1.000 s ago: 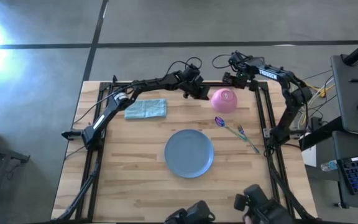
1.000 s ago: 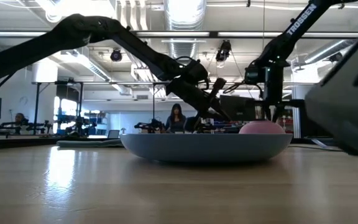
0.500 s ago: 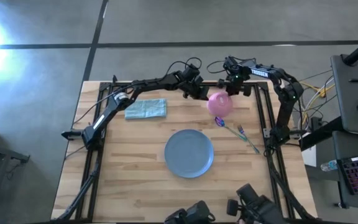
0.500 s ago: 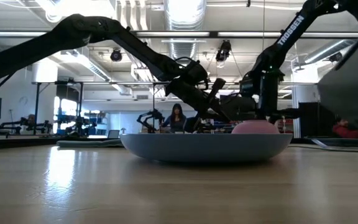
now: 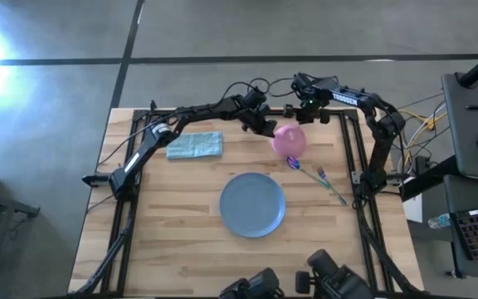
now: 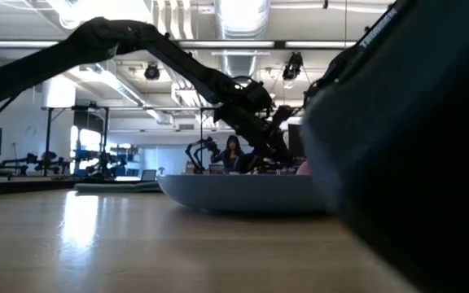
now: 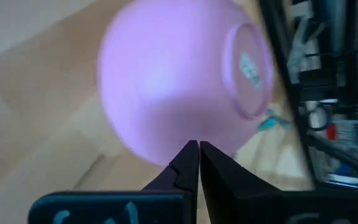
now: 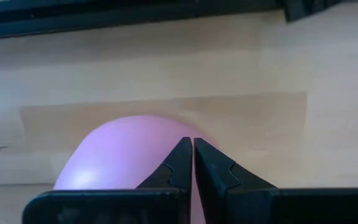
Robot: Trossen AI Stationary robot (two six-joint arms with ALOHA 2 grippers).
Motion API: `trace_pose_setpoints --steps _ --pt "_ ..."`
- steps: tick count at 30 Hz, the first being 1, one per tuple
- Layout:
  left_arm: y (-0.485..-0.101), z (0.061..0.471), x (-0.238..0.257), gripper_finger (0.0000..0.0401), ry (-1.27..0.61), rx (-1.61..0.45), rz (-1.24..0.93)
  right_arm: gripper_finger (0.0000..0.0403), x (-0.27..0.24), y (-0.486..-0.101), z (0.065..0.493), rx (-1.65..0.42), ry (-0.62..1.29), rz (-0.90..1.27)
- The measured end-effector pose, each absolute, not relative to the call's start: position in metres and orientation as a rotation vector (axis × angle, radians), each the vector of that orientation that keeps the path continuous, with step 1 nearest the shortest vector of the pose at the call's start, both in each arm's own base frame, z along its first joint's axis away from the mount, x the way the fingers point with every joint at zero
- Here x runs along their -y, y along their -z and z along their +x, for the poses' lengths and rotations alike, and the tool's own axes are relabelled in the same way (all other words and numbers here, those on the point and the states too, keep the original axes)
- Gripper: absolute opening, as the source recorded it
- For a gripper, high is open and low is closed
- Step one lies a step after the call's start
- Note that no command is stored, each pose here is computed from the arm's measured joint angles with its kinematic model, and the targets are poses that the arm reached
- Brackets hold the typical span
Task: Set table place
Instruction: Put the pink bowl on top the blue plate
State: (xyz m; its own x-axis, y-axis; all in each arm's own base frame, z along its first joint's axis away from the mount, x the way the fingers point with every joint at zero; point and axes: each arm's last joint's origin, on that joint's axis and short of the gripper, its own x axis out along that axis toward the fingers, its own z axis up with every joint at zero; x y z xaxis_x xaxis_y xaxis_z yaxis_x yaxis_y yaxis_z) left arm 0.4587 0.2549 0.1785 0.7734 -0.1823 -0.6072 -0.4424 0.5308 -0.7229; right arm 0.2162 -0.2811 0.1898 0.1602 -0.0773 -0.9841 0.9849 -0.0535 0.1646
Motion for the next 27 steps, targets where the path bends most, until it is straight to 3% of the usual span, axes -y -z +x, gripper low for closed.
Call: trace_pose_setpoints --steps 11,27 --pt "-0.186 0.455 -0.253 0.0000 -0.186 -0.717 -0.999 0.0009 0.272 -0.201 0.208 -1.130 1.143 1.209" --pt "-0.193 0.454 -0.252 0.0000 -0.149 -0.708 -0.981 0.0009 0.244 -0.219 0.235 -1.179 0.923 0.961"
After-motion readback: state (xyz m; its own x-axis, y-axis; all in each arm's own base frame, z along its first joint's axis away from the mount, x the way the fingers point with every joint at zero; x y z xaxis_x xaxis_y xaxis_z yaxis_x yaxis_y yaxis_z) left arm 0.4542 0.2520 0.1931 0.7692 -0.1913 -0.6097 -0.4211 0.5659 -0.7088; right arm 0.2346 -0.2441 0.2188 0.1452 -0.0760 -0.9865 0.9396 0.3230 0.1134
